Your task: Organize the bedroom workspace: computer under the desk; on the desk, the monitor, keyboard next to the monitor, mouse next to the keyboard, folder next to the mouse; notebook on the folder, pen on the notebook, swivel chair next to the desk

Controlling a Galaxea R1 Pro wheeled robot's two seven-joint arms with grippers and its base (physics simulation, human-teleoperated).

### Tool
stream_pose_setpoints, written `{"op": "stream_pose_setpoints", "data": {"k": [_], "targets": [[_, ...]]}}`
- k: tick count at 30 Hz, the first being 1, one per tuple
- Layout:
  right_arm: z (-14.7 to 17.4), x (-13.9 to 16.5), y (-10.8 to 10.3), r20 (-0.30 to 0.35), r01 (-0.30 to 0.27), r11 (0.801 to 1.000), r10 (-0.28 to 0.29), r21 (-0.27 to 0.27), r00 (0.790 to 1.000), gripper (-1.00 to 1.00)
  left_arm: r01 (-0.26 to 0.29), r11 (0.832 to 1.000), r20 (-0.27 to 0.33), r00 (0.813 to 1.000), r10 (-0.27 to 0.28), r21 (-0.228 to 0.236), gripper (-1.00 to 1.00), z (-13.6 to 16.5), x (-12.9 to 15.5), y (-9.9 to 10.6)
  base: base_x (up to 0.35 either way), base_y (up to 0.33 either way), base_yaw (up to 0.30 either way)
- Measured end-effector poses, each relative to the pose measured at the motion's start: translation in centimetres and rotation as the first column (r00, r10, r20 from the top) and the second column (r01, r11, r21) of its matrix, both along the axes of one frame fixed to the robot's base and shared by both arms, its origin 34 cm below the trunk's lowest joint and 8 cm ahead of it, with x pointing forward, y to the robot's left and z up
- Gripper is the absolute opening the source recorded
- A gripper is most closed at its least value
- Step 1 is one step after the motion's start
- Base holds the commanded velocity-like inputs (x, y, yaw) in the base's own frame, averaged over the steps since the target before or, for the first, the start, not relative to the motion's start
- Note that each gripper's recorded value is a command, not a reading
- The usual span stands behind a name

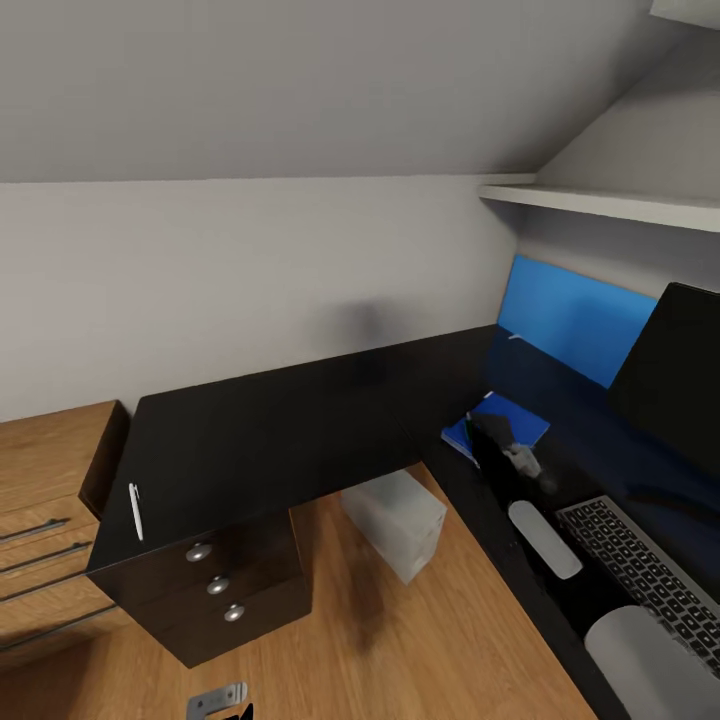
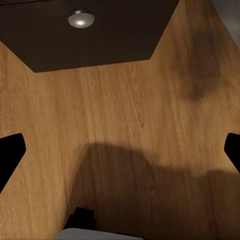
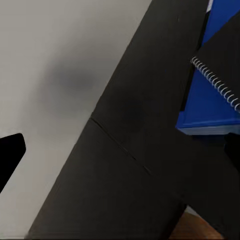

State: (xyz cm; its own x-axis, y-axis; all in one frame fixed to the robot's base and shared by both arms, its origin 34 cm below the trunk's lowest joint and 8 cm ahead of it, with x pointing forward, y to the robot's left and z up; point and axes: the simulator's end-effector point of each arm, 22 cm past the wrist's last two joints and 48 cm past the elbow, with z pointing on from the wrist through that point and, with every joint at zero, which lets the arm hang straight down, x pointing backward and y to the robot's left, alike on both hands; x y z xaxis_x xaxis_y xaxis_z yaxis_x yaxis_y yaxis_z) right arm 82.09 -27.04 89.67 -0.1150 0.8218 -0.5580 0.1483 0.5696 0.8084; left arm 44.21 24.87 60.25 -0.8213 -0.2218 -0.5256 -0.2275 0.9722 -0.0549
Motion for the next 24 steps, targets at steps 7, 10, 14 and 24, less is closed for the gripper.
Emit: {"op": "stream_pose_setpoints", "data": {"k": [7,10,14,24], "targets": [[-6.1,-3.8,4.5,-0.329,-0.098,0.95,-0.005,-0.296,0.944,1.0,0.001,1.0,0.001,1.0,-0.001,-0.002,1.0,0.0,0.0,-0.1,0.0,0.0,0.0],[-5.9,-5.0,5.5,-0.411,-0.16,0.908,-0.014,-0.386,0.911,1.0,0.0,1.0,0.001,1.0,0.0,-0.002,1.0,0.0,0.0,-0.1,0.0,0.0,0.0],[-3.2,-5.3,6.2,-0.416,-0.169,0.884,-0.032,-0.437,0.909,1.0,0.0,1.0,0.001,1.0,0.0,-0.001,1.0,0.0,0.0,-0.1,0.0,0.0,0.0],[-1.3,-5.9,6.7,-0.404,-0.148,0.88,-0.054,-0.452,0.913,1.0,-0.001,1.0,0.001,1.0,0.001,-0.001,1.0,0.0,0.0,-0.1,0.0,0.0,0.053]]}}
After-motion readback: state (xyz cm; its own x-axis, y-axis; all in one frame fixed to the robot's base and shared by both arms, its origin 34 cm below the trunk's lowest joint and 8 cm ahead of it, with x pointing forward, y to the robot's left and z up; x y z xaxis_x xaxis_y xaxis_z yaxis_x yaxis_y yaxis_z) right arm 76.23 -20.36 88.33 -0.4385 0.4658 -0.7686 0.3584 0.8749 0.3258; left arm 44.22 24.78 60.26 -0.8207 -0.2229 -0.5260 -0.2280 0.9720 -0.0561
